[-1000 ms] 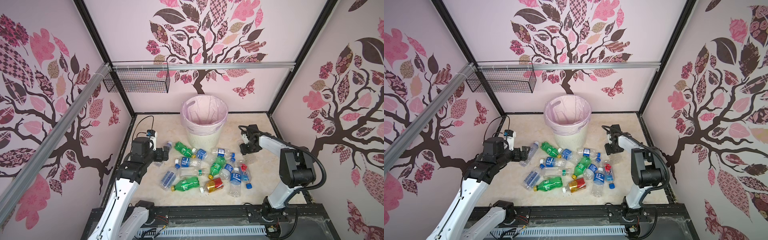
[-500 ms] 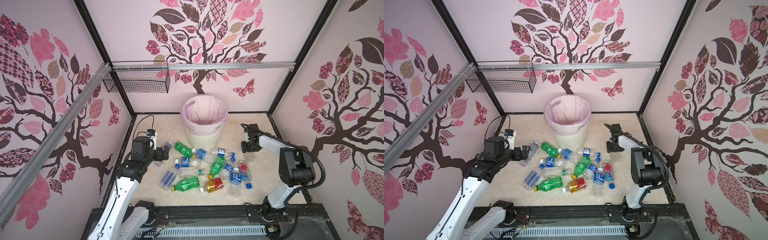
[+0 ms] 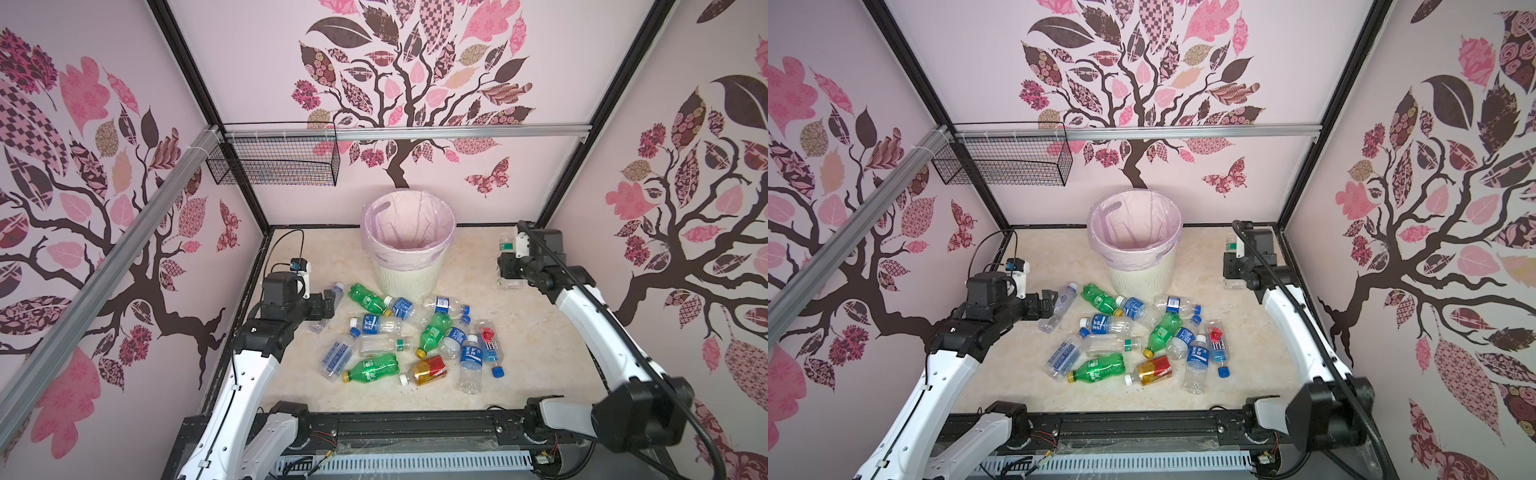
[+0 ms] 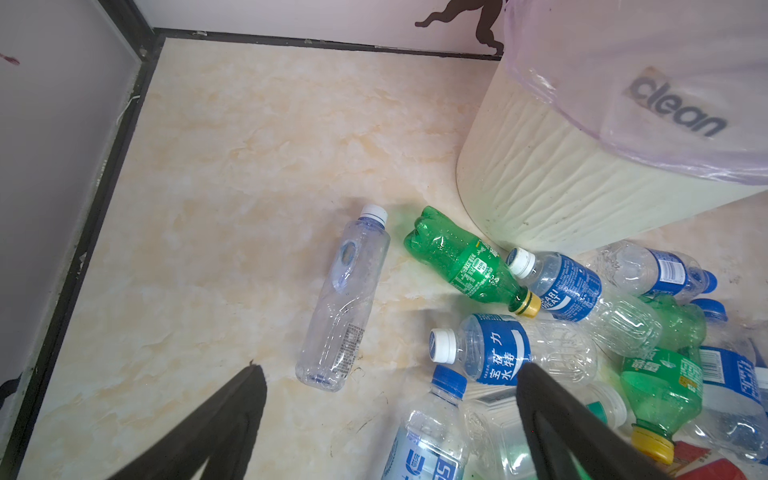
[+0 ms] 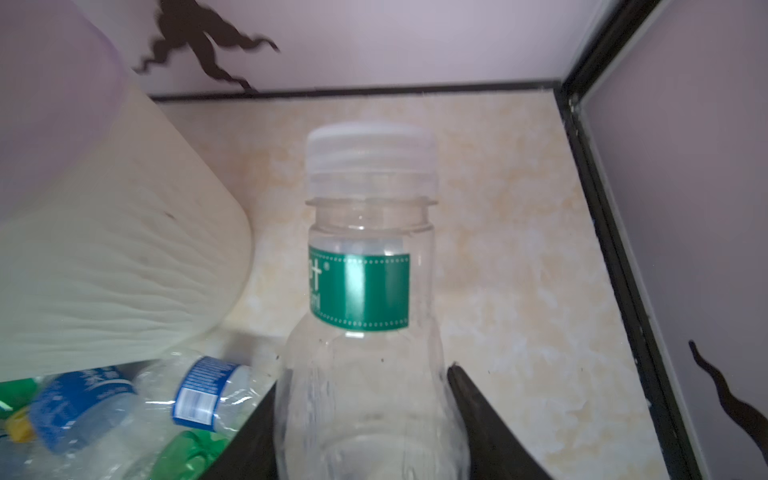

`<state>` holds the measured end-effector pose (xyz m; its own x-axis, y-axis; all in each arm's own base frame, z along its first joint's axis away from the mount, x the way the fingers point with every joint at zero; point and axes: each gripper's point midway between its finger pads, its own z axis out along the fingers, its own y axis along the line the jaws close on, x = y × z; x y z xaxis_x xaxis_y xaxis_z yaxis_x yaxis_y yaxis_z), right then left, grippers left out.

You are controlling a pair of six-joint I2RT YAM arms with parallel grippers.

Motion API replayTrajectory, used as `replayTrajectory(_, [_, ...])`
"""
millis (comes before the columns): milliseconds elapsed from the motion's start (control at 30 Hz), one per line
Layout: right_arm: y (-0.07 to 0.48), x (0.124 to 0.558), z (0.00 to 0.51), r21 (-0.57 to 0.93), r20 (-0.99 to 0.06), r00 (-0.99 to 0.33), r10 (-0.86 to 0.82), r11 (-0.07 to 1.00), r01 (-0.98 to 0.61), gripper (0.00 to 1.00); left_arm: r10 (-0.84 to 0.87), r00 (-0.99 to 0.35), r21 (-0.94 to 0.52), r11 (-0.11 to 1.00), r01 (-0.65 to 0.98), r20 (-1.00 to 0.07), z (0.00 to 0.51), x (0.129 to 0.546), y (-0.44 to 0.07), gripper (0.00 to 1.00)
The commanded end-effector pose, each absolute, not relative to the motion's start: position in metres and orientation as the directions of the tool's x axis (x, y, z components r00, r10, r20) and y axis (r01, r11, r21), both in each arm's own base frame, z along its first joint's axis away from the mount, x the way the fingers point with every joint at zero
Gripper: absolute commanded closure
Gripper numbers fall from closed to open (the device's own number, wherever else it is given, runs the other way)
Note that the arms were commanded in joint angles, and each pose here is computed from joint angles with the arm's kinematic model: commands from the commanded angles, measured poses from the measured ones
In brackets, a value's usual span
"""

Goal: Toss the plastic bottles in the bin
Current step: 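Lift the green-labelled bottle with the right gripper and carry it over the bin, then release the bottle into the bin with the right gripper while the left grasps another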

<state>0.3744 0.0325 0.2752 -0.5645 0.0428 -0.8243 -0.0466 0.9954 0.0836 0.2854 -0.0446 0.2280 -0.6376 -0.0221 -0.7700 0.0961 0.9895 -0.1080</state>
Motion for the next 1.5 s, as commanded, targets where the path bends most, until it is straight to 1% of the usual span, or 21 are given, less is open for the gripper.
replayTrajectory(0, [0.062, 0.35, 0.338, 0.193, -0.897, -0.434, 0.083, 0.957, -0.216, 0.52, -0.023, -0.653, -0.109, 0.99, 0.092, -0.757, 0.218, 0.281, -0.043, 0.02])
replayTrajectory(133, [0.087, 0.334, 0.377, 0.265, -0.919, -0.374, 0.123, 0.897, -0.355, 0.53, -0.037, -0.656, -0.119, 0.99, 0.081, -0.754, 0.218, 0.282, -0.042, 0.02])
replayTrajectory(233, [0.105, 0.337, 0.404, 0.314, -0.925, -0.342, 0.163, 0.835, -0.453, 0.54, -0.045, -0.656, -0.127, 0.989, 0.078, -0.753, 0.218, 0.282, -0.042, 0.02])
replayTrajectory(300, [0.121, 0.347, 0.423, 0.338, -0.926, -0.332, 0.182, 0.794, -0.505, 0.55, -0.048, -0.656, -0.131, 0.988, 0.079, -0.753, 0.219, 0.282, -0.043, 0.02])
replayTrajectory(367, [0.147, 0.36, 0.437, 0.31, -0.937, -0.316, 0.148, 0.771, -0.556, 0.55, -0.05, -0.653, -0.133, 0.988, 0.078, -0.756, 0.222, 0.283, -0.043, 0.02])
replayTrajectory(433, [0.178, 0.382, 0.443, 0.275, -0.943, -0.319, 0.097, 0.766, -0.581, 0.55, -0.053, -0.65, -0.133, 0.988, 0.074, -0.758, 0.224, 0.284, -0.042, 0.02])
replayTrajectory(500, [0.205, 0.404, 0.445, 0.285, -0.937, -0.34, 0.079, 0.739, -0.611, 0.52, -0.056, -0.649, -0.132, 0.989, 0.069, -0.759, 0.226, 0.285, -0.041, 0.02])
replayTrajectory(567, [0.226, 0.425, 0.44, 0.306, -0.924, -0.375, 0.069, 0.721, -0.622, 0.44, -0.06, -0.65, -0.132, 0.989, 0.062, -0.757, 0.226, 0.286, -0.04, 0.02])
replayTrajectory(633, [0.238, 0.438, 0.433, 0.296, -0.918, -0.395, 0.039, 0.729, -0.617, 0.3, -0.059, -0.659, -0.13, 0.99, 0.06, -0.75, 0.225, 0.288, -0.04, 0.02])
replayTrajectory(667, [0.24, 0.442, 0.43, 0.288, -0.916, -0.4, 0.024, 0.735, -0.614, 0.24, -0.055, -0.665, -0.124, 0.991, 0.056, -0.745, 0.224, 0.288, -0.039, 0.02])
replayTrajectory(700, [0.241, 0.443, 0.428, 0.282, -0.915, -0.404, 0.014, 0.738, -0.613, 0.12, -0.052, -0.674, -0.115, 0.992, 0.049, -0.737, 0.222, 0.288, -0.037, 0.02])
replayTrajectory(733, [0.239, 0.442, 0.428, 0.279, -0.914, -0.404, 0.014, 0.745, -0.606, 0.09, -0.047, -0.68, -0.104, 0.994, 0.043, -0.731, 0.221, 0.289, -0.035, 0.02])
replayTrajectory(867, [0.223, 0.425, 0.438, 0.236, -0.936, -0.35, 0.023, 0.78, -0.58, 0.02, -0.031, -0.693, -0.077, 0.996, 0.035, -0.72, 0.219, 0.297, -0.032, 0.02])
replayTrajectory(967, [0.208, 0.406, 0.445, 0.211, -0.947, -0.319, 0.027, 0.801, -0.561, 0.02, -0.018, -0.715, -0.072, 0.996, 0.045, -0.698, 0.214, 0.305, -0.033, 0.02])
replayTrajectory(1067, [0.188, 0.386, 0.439, 0.205, -0.95, -0.311, 0.045, 0.837, -0.507, 0.02, 0.0, -0.747, -0.077, 0.995, 0.069, -0.665, 0.207, 0.312, -0.038, 0.02])
replayTrajectory(1167, [0.16, 0.368, 0.417, 0.232, -0.943, -0.32, 0.092, 0.871, -0.432, 0.02, 0.029, -0.784, -0.064, 0.994, 0.087, -0.62, 0.194, 0.322, -0.04, 0.02])
replayTrajectory(1333, [0.114, 0.345, 0.353, 0.286, -0.908, -0.389, 0.155, 0.908, -0.307, 0.02, 0.068, -0.842, -0.022, 0.995, 0.094, -0.535, 0.169, 0.338, -0.037, 0.03])
replayTrajectory(1467, [0.102, 0.332, 0.31, 0.293, -0.887, -0.432, 0.162, 0.921, -0.257, 0.02, 0.075, -0.87, 0.016, 0.997, 0.077, -0.487, 0.153, 0.352, -0.031, 0.03])
